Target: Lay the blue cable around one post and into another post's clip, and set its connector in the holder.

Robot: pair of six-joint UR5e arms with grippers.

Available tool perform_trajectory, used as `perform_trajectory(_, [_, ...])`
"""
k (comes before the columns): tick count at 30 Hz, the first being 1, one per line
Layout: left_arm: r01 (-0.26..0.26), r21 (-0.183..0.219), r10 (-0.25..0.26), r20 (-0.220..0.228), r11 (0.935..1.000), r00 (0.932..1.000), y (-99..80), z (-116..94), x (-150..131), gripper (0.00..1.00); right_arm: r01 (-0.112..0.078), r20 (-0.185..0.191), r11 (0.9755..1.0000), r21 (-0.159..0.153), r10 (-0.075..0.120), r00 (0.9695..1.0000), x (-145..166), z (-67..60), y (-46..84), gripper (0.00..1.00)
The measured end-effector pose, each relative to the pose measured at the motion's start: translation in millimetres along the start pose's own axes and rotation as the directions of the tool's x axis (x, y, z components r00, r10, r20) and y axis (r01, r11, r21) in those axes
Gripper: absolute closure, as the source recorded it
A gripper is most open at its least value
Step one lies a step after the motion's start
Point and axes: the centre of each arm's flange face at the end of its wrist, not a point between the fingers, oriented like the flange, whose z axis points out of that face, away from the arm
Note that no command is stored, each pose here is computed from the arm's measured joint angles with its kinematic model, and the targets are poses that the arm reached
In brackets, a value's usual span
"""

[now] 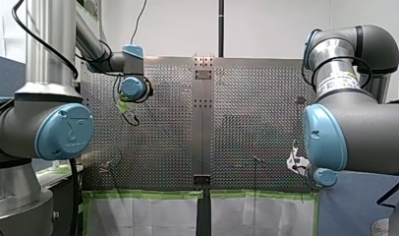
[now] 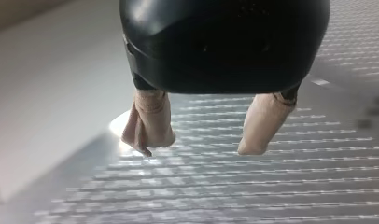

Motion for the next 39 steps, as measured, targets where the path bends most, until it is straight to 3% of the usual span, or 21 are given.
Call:
perform_trajectory(8, [0.025,-0.054,-0.017,0.145,0.9982,0.9894,6.1,4.7,-50.3,0.02,0.001,0.001,1.0000,0.000,-0.001,1.0000,-0.6,-0.2,0.1,0.98])
perform_trajectory(14, [0.000,-0.109,0.022,0.204,0.9940,0.9786,15.6,-0.9,-78.0,0.02,0.000,0.001,1.0000,0.000,0.000,1.0000,-0.6,-0.2,0.5,0.98])
perform_trajectory(19, [-0.005,-0.118,0.031,0.215,0.9930,0.9762,31.5,-4.8,-84.0,0.02,-0.001,0.001,1.0000,-0.001,0.001,1.0000,-0.7,-0.2,0.7,0.98])
perform_trajectory(25, [-0.023,-0.146,0.051,0.188,0.9891,0.9808,58.2,-4.0,-79.5,0.02,-0.001,0.000,1.0000,0.000,0.001,1.0000,-0.6,-0.1,0.6,0.98])
perform_trajectory(31, [-0.032,-0.163,0.064,0.196,0.9862,0.9784,74.5,13.1,-91.4,0.02,0.000,-0.001,1.0000,0.000,0.000,1.0000,-0.5,0.0,0.7,0.98])
perform_trajectory(39, [0.004,-0.173,0.035,0.218,0.9849,0.9753,94.9,44.8,-111.2,0.02,0.000,-0.002,1.0000,0.000,0.000,1.0000,-0.6,0.1,1.0,0.98])
